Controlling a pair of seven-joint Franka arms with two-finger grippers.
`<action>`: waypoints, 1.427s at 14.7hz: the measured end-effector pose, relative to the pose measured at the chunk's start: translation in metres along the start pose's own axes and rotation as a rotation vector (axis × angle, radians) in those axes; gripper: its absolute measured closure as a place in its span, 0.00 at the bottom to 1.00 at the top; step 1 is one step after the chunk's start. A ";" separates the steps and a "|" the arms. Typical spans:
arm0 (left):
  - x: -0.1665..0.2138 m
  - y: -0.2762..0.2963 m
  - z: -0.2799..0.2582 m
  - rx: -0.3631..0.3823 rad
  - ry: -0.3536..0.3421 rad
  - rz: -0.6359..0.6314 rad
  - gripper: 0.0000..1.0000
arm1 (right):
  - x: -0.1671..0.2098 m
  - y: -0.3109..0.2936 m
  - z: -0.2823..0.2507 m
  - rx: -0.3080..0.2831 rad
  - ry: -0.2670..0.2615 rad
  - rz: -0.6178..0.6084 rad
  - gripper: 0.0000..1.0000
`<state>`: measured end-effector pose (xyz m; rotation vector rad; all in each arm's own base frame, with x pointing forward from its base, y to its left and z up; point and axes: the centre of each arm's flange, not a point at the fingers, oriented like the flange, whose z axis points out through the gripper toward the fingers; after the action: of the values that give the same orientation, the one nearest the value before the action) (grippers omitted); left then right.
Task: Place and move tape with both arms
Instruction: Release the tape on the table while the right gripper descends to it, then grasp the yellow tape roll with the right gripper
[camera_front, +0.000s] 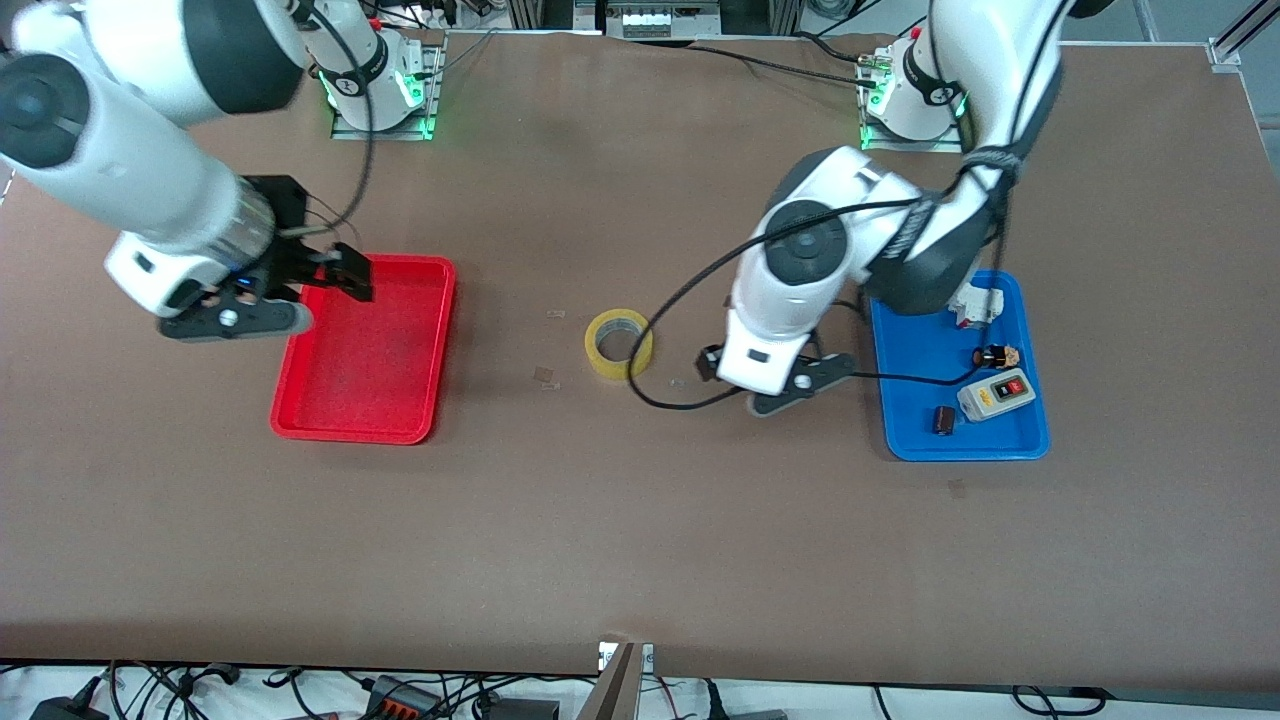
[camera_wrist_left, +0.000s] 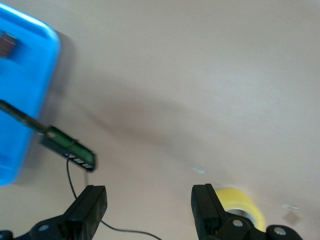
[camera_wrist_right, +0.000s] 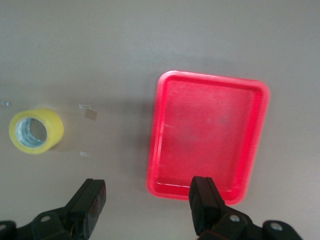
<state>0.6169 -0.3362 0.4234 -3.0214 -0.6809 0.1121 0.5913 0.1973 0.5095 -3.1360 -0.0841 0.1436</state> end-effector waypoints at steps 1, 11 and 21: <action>0.015 -0.019 -0.012 0.009 0.002 0.013 0.00 | 0.004 -0.015 0.015 -0.002 -0.008 0.014 0.02; 0.115 -0.238 -0.136 -0.002 -0.023 0.164 0.00 | 0.005 -0.137 0.157 -0.013 -0.022 0.070 0.02; 0.073 -0.321 -0.205 -0.040 -0.005 0.364 0.00 | -0.002 -0.210 0.258 0.036 0.051 0.043 0.02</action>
<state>0.5621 -0.0199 0.6416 -3.1483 -0.1268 0.1173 0.5543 0.4062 0.2538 -3.1046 -0.0133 0.0650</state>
